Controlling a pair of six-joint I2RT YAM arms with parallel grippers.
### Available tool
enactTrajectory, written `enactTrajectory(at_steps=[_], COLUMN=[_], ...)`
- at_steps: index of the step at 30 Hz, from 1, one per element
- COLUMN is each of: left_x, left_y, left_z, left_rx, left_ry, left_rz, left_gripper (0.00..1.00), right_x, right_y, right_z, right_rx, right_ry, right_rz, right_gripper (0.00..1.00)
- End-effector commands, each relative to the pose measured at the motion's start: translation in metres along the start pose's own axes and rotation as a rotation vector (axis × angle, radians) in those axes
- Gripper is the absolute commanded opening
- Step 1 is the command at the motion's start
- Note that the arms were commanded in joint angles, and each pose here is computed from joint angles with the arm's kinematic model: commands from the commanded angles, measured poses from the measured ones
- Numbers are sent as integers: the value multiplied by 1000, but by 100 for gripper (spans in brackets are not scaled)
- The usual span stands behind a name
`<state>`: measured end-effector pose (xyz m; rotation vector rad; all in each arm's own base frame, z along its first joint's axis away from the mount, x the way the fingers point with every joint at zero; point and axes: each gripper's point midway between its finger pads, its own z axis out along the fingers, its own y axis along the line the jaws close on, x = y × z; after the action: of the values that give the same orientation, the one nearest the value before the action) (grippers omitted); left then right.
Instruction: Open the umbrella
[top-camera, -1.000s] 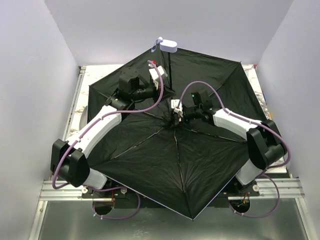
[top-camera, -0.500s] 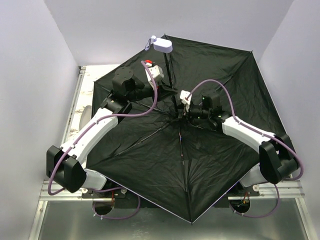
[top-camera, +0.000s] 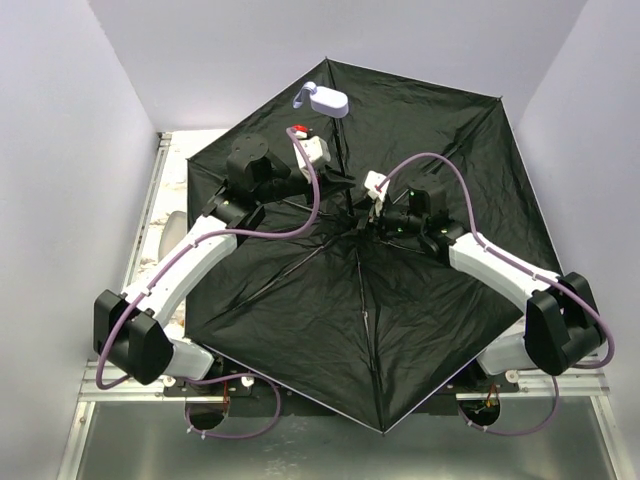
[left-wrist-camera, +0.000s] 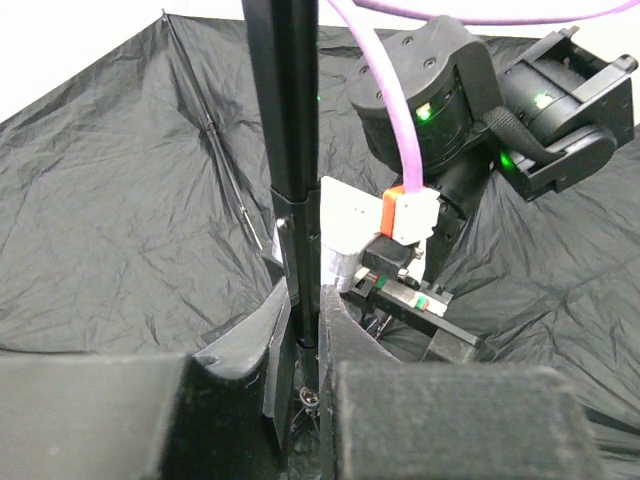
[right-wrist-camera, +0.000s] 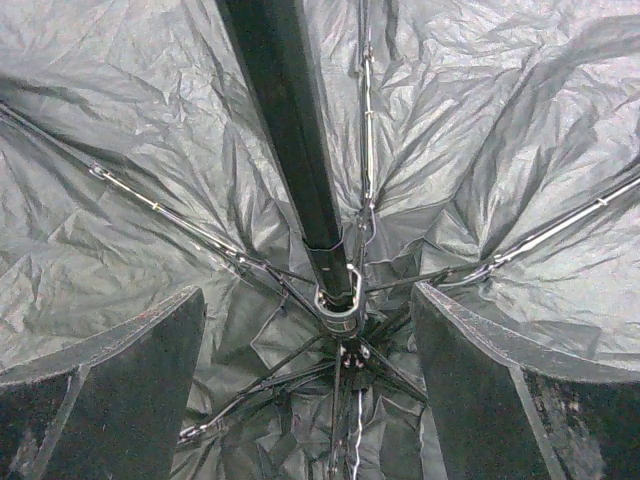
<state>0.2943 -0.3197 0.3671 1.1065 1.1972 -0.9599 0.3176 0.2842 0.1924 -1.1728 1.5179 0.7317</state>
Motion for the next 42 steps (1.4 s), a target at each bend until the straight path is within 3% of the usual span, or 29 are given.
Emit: enactTrajectory(at_steps=[1,7,10,16,33,42], left_x=[-3,12,22,29,37,32], left_y=[5,4,7,10,15,17], left_z=[3,5,6,9,13,15], left_rx=[0,13,7,11,8,11], left_ry=[-11,26,54,65,80,74], left_rz=[71,40,22,0,-22,-24], left_gripper=[0,0,0,0,0,0], right_x=[-4,-7,2,22,11,45], right_y=[-10,-22,-25,-21,-2,-6], right_z=[-6,-6,-6,1,15,22], right_rx=[58,75,70,24,-96,-76], right_ry=[14,17,43,71,-40,32], right_rz=[-31,-49,-65,-99,-63,-68], right_gripper=[85,81,60,37,32,22])
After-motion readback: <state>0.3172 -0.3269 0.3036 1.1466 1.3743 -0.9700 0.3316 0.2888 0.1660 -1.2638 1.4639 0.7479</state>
